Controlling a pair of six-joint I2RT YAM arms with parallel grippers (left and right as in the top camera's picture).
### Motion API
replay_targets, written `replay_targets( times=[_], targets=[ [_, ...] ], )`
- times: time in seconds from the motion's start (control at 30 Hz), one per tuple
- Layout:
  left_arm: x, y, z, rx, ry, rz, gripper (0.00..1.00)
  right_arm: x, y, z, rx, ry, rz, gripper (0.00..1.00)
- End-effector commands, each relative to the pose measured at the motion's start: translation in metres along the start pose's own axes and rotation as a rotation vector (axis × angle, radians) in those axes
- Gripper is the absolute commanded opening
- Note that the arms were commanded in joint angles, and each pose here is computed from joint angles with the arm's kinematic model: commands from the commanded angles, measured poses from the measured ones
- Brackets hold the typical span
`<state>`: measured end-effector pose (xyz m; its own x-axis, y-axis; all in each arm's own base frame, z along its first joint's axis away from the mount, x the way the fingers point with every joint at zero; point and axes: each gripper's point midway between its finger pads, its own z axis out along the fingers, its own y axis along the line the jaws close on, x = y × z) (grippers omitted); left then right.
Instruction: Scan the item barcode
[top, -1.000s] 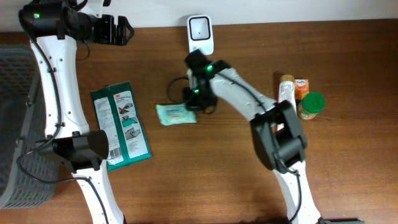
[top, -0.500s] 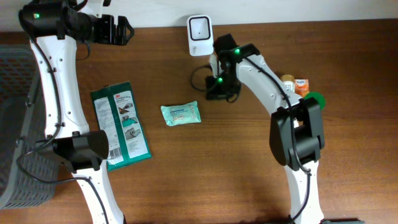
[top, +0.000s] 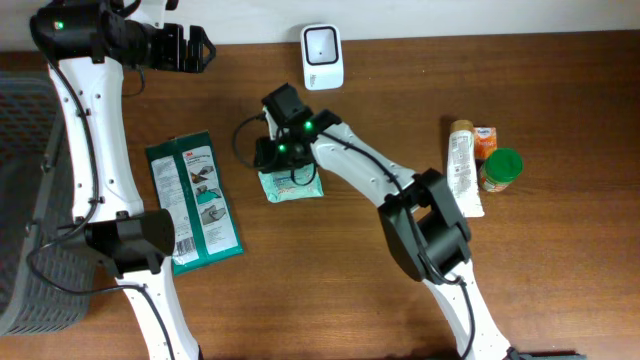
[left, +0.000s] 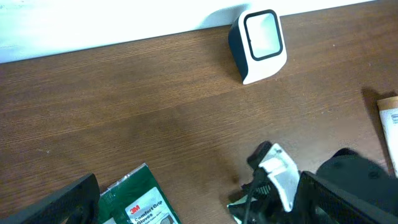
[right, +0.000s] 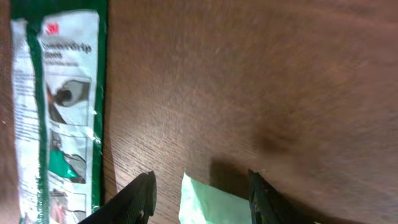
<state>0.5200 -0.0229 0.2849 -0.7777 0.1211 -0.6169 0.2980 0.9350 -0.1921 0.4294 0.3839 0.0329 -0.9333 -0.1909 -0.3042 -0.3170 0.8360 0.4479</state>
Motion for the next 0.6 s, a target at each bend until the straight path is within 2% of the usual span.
replay_targets(
  times=[0.0,0.27,0.47,0.57],
  targets=[
    [-0.003,-0.003,-0.007,0.006,-0.017,0.021,0.99,0.012,0.002,0.003,0.027,0.039,-0.008,0.46],
    [-0.003,-0.003,-0.007,0.007,-0.017,0.021,0.99,0.048,-0.024,-0.036,0.093,0.222,0.012,0.45],
    [-0.003,-0.003,-0.007,0.007,-0.017,0.021,0.99,0.071,-0.096,-0.084,0.286,0.362,0.089,0.41],
    [-0.003,-0.003,-0.007,0.007,-0.017,0.021,0.99,0.063,-0.111,-0.111,0.293,0.337,0.133,0.41]
  ],
)
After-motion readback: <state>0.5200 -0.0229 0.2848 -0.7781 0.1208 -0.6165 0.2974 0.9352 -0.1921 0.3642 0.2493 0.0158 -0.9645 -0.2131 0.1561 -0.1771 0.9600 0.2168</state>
